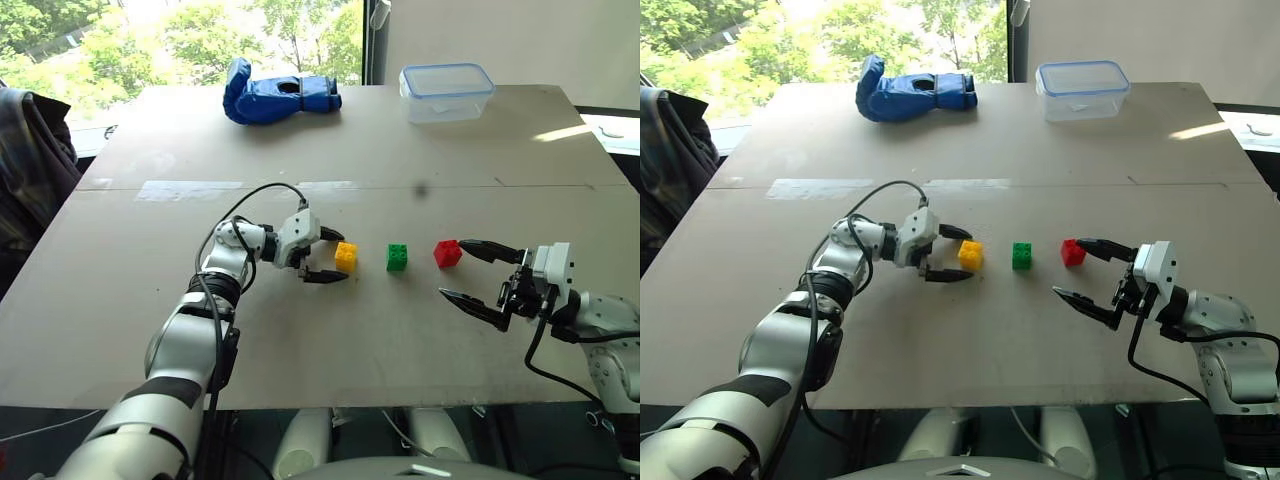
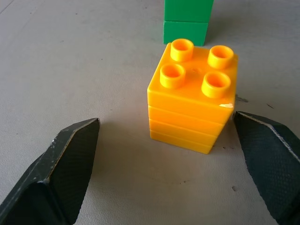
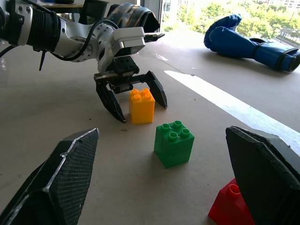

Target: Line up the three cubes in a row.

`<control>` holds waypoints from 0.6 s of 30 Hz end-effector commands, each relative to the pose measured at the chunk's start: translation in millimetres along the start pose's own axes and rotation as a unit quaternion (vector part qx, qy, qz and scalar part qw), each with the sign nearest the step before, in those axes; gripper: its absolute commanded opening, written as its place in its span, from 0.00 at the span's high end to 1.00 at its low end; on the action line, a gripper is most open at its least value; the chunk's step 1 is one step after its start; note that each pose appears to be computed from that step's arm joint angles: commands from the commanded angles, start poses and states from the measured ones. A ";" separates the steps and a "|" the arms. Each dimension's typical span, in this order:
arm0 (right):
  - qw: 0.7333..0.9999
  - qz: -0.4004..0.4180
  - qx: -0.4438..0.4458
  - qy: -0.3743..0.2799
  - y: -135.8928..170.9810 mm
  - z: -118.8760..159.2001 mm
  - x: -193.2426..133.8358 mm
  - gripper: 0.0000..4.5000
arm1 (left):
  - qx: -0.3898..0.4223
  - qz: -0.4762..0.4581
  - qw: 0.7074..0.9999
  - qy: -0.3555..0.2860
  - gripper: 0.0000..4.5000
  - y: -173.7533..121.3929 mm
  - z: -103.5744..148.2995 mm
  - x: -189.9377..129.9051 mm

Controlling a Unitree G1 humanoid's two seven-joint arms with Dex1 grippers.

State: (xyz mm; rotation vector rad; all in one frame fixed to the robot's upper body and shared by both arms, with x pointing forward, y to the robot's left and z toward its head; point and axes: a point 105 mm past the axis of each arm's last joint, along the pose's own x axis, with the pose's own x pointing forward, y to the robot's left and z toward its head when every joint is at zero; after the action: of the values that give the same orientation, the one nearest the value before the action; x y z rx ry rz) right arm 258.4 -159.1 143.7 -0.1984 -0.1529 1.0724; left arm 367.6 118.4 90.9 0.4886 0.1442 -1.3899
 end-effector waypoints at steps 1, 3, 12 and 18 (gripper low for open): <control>1.000 0.008 -0.018 -0.013 2.7 11.2 2.3 0.00 | 0.010 0.017 1.000 0.001 0.01 6.1 3.0 -2.2; 1.000 0.008 -0.018 -0.013 3.1 11.2 2.3 0.00 | 0.010 0.023 1.000 0.000 0.01 7.1 3.3 -1.8; 1.000 0.009 -0.019 -0.014 2.5 11.7 3.1 0.00 | 0.007 0.035 0.999 -0.004 0.01 9.0 3.2 0.5; 1.000 0.009 -0.020 -0.015 2.4 11.9 4.3 0.00 | 0.002 0.035 0.999 -0.006 0.01 7.9 1.8 1.2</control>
State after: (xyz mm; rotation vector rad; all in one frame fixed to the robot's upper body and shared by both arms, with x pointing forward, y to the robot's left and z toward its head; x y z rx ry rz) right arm 258.2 -158.6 143.7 -0.1989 -0.1529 1.0737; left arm 372.7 116.9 91.7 0.4850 0.1226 -1.3403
